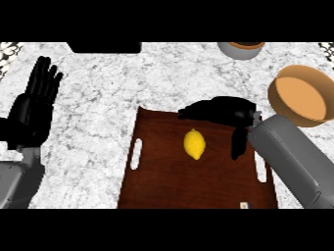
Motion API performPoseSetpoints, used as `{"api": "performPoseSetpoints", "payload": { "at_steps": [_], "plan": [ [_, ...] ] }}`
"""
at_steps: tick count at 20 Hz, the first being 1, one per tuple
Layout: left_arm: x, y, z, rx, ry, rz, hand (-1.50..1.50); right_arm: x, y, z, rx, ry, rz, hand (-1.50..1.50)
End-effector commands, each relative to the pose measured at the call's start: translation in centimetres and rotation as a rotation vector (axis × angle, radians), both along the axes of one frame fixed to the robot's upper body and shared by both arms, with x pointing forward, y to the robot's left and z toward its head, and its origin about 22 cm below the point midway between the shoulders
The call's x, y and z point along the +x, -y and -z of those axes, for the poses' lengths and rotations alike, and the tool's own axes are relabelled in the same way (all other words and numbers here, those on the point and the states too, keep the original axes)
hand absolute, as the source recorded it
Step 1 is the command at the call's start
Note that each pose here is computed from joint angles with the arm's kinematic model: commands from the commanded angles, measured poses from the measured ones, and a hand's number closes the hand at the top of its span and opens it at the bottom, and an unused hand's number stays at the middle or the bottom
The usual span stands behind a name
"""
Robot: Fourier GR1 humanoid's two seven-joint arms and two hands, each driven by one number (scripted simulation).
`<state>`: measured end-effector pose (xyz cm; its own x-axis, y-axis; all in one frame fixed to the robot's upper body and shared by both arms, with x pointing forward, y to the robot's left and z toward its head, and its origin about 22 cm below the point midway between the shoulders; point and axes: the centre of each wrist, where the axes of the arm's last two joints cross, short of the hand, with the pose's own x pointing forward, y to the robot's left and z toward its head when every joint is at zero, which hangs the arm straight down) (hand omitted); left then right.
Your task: Pick the lemon from the tray and place it in the pot
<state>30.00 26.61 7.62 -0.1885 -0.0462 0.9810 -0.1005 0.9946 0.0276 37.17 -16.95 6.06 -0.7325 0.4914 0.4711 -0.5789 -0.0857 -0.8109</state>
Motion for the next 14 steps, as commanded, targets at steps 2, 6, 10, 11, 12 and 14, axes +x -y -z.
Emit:
{"api": "performPoseSetpoints", "payload": {
  "at_steps": [2,6,10,11,12,14],
  "plan": [
    [0.4,-0.4,1.2,-0.03,0.002,-0.012,0.0,-2.3,-1.9,2.3,0.064,0.017,-0.027,-1.5],
    [-0.1,1.1,0.6,-0.007,-0.015,-0.014,0.0,-1.4,-2.1,0.4,-0.015,0.026,0.009,-1.5],
    [-0.6,0.0,0.8,-0.007,-0.009,0.006,0.0,-2.0,-2.1,2.6,-0.052,0.074,0.056,-1.5],
    [1.1,-1.7,-0.4,-0.013,0.005,-0.01,0.0,-1.6,-2.4,4.0,-0.06,0.076,0.059,-1.5],
    [-1.3,-0.9,1.4,-0.001,0.006,-0.004,0.0,-1.7,-1.8,3.6,-0.058,0.065,0.064,-1.5],
    [0.4,0.1,-1.9,-0.027,-0.013,0.03,0.0,-1.0,-1.8,5.1,-0.051,0.057,0.061,-1.5]
  ]
}}
